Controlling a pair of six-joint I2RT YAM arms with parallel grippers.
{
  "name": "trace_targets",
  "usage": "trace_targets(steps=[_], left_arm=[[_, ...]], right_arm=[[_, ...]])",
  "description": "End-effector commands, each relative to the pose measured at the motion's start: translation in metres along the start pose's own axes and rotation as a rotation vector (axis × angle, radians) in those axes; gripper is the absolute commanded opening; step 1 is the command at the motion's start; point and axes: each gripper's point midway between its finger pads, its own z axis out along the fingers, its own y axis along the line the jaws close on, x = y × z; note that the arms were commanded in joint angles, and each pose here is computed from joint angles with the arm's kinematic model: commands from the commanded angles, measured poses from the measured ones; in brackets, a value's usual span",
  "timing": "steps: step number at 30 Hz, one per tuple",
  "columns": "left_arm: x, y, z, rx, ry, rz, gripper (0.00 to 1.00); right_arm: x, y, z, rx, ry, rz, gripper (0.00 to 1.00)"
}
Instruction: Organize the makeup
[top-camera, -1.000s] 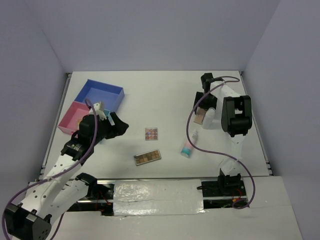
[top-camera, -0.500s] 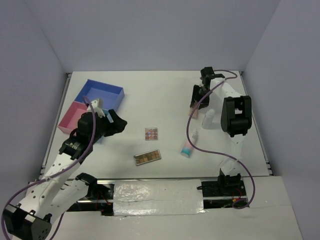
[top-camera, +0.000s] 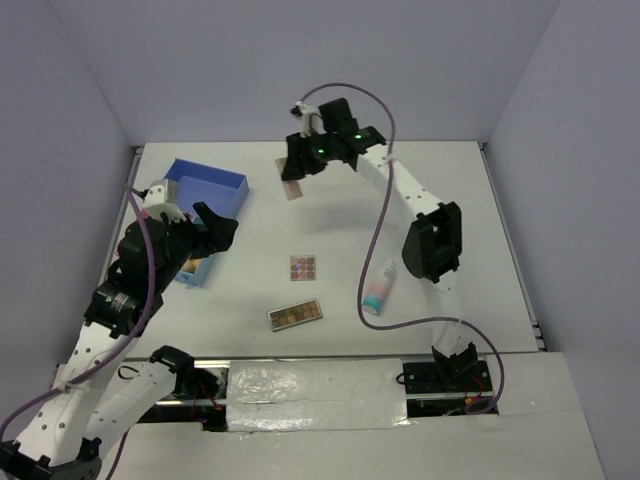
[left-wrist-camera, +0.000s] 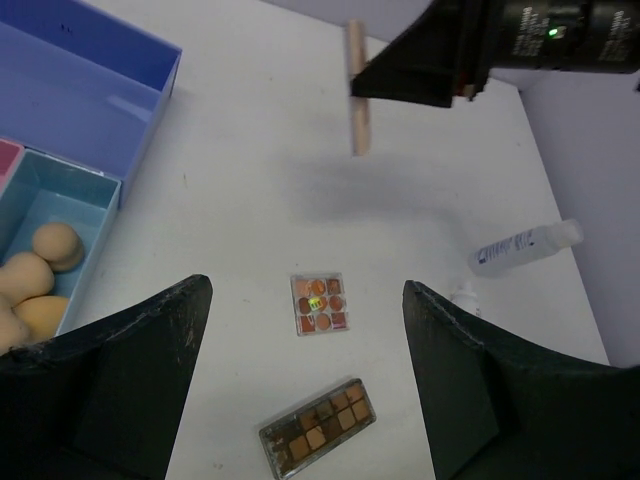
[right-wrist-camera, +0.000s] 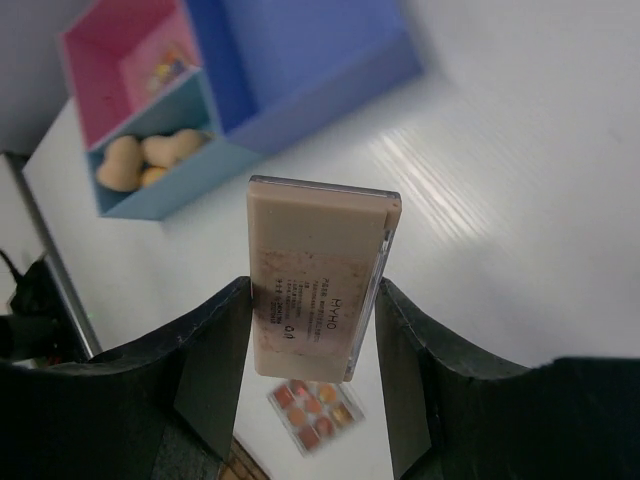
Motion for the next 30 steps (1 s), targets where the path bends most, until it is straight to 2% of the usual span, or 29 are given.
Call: trace_targets(steps=[1, 8, 9, 11, 13, 14, 15, 22, 27, 30], left_arm=[[-0.027, -0.009, -0.019, 0.013, -0.08, -0.014, 0.9], [-0.039, -0.016, -0.033, 0.042, -0.133, -0.106, 0.9], [-0.04, -0.016, -0.036, 0.041, -0.142, -0.115, 0.9], [-0.04, -0.015, -0.039, 0.042, -0.149, -0.136, 0.9], [-0.042, -0.014, -0.045, 0.042, -0.161, -0.148, 0.9], [-0.043, -0.014, -0.049, 0.043, -0.17, -0.155, 0.9], [-0.041, -0.012, -0.052, 0.036, -0.165, -0.158, 0.9], [-0.042, -0.004, -0.068, 0.002, -0.178, -0.173, 0.9], [-0.044, -0.001, -0.078, -0.008, -0.193, -0.178, 0.9], [-0.043, 0.002, -0.083, -0.01, -0.202, -0.189, 0.91]], right_arm=[[-0.024, 0.067, 0.037, -0.214, -0.082, -0.183, 0.13], [-0.03, 0.169, 0.073, -0.518, -0.219, -0.287, 0.13], [-0.042, 0.182, 0.073, -0.545, -0.275, -0.313, 0.14], [-0.036, 0.203, 0.089, -0.589, -0.272, -0.278, 0.14], [-0.051, 0.224, 0.089, -0.628, -0.342, -0.287, 0.13], [-0.044, 0.234, 0.099, -0.654, -0.331, -0.231, 0.13], [-0.053, 0.241, 0.099, -0.657, -0.388, -0.227, 0.13], [-0.049, 0.27, 0.137, -0.594, -0.499, -0.077, 0.14], [-0.041, 0.283, 0.162, -0.565, -0.529, -0.011, 0.15], [-0.033, 0.279, 0.176, -0.477, -0.548, 0.035, 0.17]])
